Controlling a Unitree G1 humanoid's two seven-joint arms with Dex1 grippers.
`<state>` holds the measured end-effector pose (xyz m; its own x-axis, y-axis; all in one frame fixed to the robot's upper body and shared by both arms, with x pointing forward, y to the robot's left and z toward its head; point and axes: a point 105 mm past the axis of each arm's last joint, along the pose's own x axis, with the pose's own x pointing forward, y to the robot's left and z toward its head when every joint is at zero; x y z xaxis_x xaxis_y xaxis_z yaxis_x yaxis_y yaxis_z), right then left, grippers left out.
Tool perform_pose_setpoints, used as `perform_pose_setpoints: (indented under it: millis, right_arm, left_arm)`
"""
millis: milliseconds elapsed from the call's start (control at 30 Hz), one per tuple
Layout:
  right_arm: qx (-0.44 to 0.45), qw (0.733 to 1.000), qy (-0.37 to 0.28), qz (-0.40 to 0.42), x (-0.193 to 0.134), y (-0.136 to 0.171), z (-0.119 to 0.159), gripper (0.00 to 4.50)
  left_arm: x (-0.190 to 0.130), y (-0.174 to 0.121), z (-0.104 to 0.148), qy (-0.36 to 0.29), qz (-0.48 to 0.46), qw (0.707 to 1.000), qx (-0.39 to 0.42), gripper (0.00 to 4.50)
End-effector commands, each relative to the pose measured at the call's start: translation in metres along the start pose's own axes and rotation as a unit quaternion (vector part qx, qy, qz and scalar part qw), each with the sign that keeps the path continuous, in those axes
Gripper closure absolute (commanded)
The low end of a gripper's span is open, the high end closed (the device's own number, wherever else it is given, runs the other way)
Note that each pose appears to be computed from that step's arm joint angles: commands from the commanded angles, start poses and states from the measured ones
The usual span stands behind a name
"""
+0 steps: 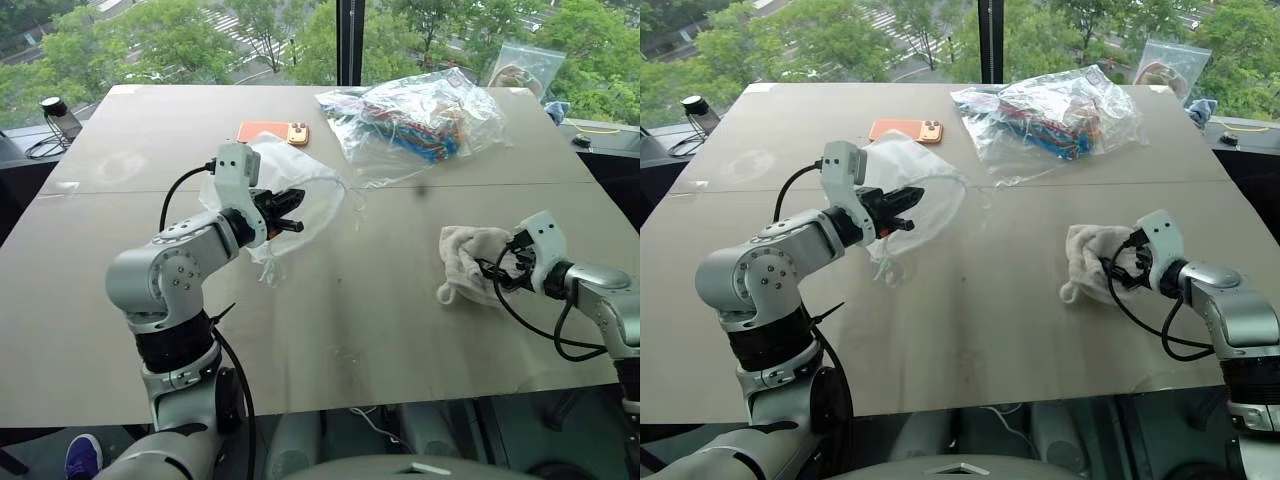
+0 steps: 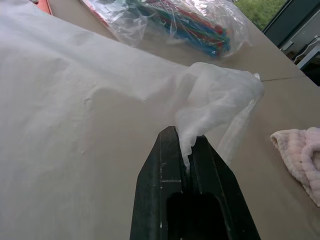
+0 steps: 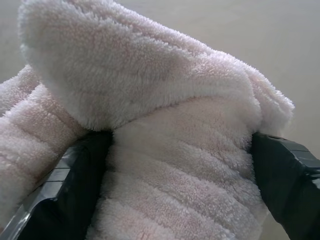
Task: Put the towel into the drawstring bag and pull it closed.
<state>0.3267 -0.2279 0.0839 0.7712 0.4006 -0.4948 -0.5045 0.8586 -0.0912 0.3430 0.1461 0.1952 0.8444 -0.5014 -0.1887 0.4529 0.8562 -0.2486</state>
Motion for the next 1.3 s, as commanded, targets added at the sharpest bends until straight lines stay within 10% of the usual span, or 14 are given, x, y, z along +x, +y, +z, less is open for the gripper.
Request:
perform_pose_setpoints:
  millis: [33, 333, 867, 1300]
  right_arm:
    - [0.008, 0.995, 0.044, 0.093, 0.015, 0.046, -0.034, 0.5]
    - [0.018, 0.997, -0.007, 0.076, 0.012, 0.048, -0.016, 4.46]
    - [-0.109, 0.913, -0.235, 0.314, -0.011, 0.174, 0.117, 4.49]
    - [0.022, 0.96, -0.225, 0.166, 0.065, 0.145, 0.137, 4.49]
  left_arm:
    - [0.0, -0.012, 0.013, -0.02, -0.02, 0.999, 0.017, 4.5]
    - [0.007, -0.021, 0.009, -0.008, -0.046, 0.999, 0.024, 4.5]
    - [0.022, -0.045, 0.009, 0.005, -0.096, 0.995, 0.039, 4.5]
    - [0.006, -0.053, -0.02, 0.055, -0.128, 0.986, 0.093, 4.5]
